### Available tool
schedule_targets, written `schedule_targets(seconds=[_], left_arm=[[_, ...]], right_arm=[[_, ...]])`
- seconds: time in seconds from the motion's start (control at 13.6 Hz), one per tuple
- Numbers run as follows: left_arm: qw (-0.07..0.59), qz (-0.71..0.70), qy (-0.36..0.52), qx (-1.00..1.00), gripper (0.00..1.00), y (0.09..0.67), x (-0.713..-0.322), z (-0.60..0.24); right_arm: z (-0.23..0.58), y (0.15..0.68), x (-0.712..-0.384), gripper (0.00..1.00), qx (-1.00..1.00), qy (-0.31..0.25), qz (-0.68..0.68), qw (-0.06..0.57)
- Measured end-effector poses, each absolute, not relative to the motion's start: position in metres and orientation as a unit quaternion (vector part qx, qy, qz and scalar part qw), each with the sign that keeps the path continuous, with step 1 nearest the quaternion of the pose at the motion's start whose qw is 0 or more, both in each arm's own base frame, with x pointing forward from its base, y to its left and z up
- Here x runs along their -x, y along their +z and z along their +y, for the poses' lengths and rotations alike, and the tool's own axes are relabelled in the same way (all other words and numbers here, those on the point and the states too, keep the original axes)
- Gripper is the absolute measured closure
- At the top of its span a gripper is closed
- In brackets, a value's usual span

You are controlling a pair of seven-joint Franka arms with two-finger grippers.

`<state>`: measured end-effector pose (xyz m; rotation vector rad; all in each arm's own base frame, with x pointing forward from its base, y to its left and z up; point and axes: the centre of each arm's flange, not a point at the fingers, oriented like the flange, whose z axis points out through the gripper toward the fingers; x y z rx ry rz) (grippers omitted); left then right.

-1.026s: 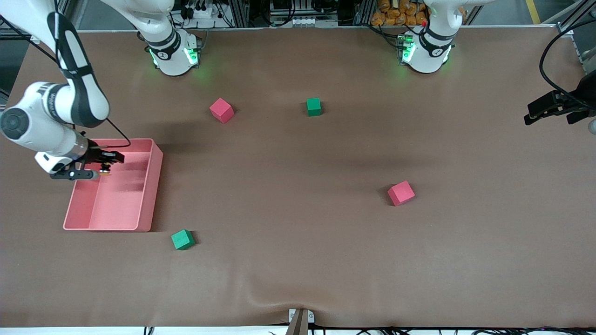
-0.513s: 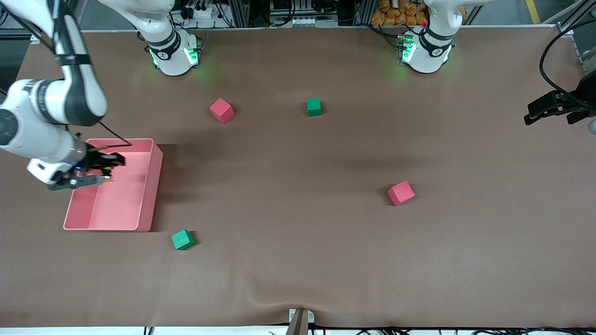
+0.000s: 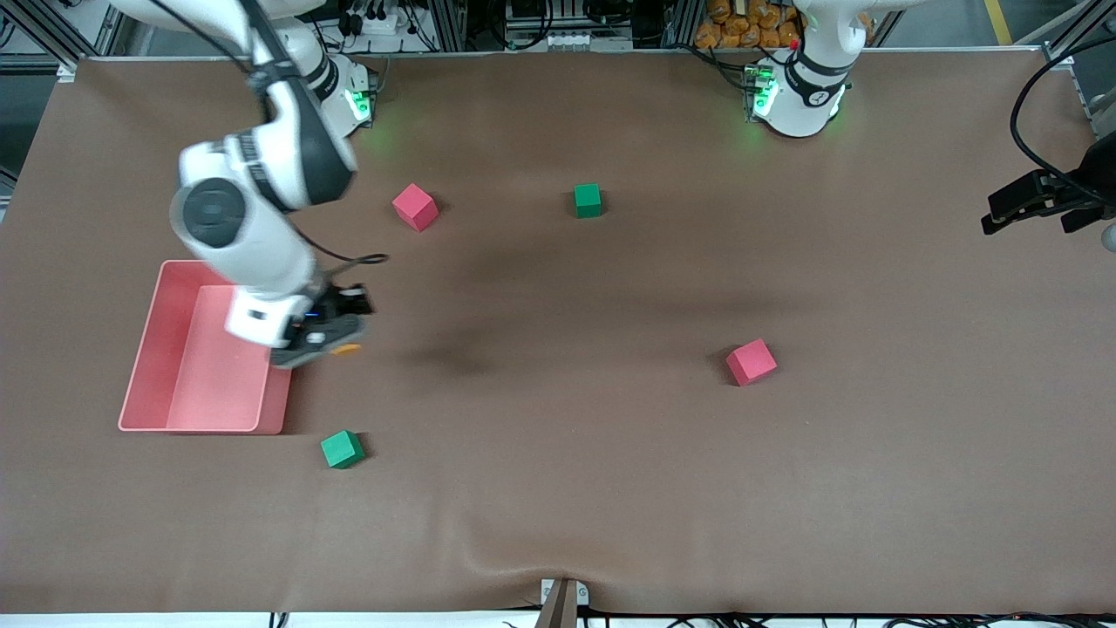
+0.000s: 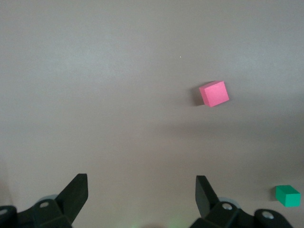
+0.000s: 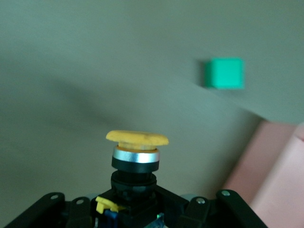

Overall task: Place and upright button with both arms
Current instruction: 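Lift the button out of the tray with the right gripper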

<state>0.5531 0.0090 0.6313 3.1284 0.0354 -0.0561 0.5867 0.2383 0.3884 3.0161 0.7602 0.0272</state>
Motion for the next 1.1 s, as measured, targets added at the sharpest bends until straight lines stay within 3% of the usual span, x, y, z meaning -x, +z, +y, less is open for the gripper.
schedule_targets(seconds=[0.22,0.51,1.03,1.1], left_arm=[[0.006,0.011,-0.018,-1.000,0.00,0.631,-0.553,0.009],[0.006,0.011,-0.018,-1.000,0.00,0.631,-0.553,0.009],[0.006,0.011,-0.018,-1.000,0.00,0.631,-0.553,0.009],[0.006,0.011,-0.018,-1.000,0.00,0.631,-0.553,0.009]], right_arm=[[0.339,0.357,-0.587,0.85,-0.973,0.015,0.228,0.015],[0.451,0.296,-0.563,0.86,-0.989,0.013,0.149,0.019],[0.554,0.229,-0.522,0.85,-0.997,0.066,0.046,-0.013],[0.563,0.223,-0.517,0.80,-0.997,0.069,0.036,-0.013]])
